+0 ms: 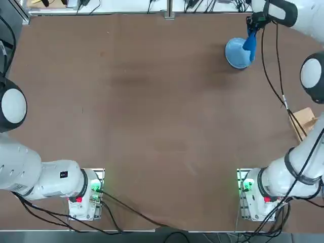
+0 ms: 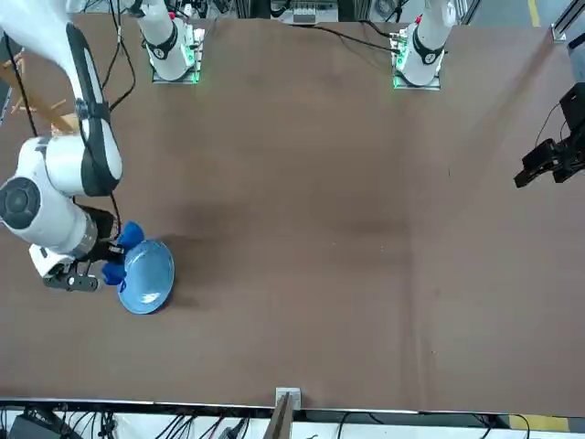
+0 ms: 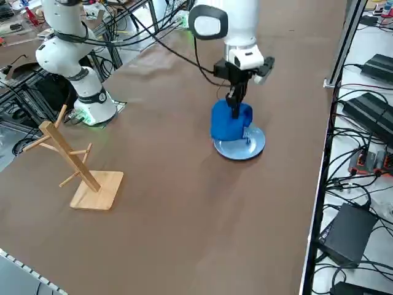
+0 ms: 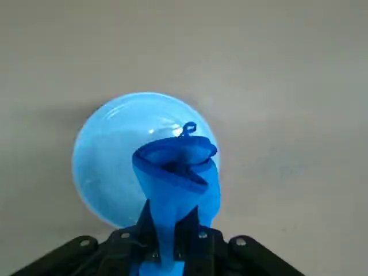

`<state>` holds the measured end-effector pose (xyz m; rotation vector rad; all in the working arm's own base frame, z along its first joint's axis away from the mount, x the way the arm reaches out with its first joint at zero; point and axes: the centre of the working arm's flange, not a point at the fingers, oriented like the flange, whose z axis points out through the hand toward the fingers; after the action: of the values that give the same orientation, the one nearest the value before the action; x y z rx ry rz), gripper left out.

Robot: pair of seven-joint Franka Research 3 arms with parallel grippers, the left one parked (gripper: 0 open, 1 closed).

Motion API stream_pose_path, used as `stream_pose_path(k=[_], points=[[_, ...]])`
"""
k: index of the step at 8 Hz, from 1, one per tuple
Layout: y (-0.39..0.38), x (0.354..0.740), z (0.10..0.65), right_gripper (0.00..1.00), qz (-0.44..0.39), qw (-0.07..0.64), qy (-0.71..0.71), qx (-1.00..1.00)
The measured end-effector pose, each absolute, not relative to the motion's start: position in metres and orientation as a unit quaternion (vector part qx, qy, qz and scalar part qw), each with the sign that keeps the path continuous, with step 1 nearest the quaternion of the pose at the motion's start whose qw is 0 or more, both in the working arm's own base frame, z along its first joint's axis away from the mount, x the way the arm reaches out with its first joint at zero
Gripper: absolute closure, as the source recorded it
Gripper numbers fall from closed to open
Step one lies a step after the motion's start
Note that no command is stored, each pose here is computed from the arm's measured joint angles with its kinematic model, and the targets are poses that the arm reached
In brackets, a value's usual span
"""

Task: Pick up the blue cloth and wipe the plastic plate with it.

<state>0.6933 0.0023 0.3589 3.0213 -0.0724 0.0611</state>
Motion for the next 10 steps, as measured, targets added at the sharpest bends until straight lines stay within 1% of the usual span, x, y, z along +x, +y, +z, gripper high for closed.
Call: stream_pose_path(k=[3, 10], points=[[-0.005, 0.704, 0.343, 0.92, 0.048, 0.054, -0.024, 0.997], [-0.007, 0.708, 0.313, 0.92, 0.049, 0.048, -0.043, 0.997]])
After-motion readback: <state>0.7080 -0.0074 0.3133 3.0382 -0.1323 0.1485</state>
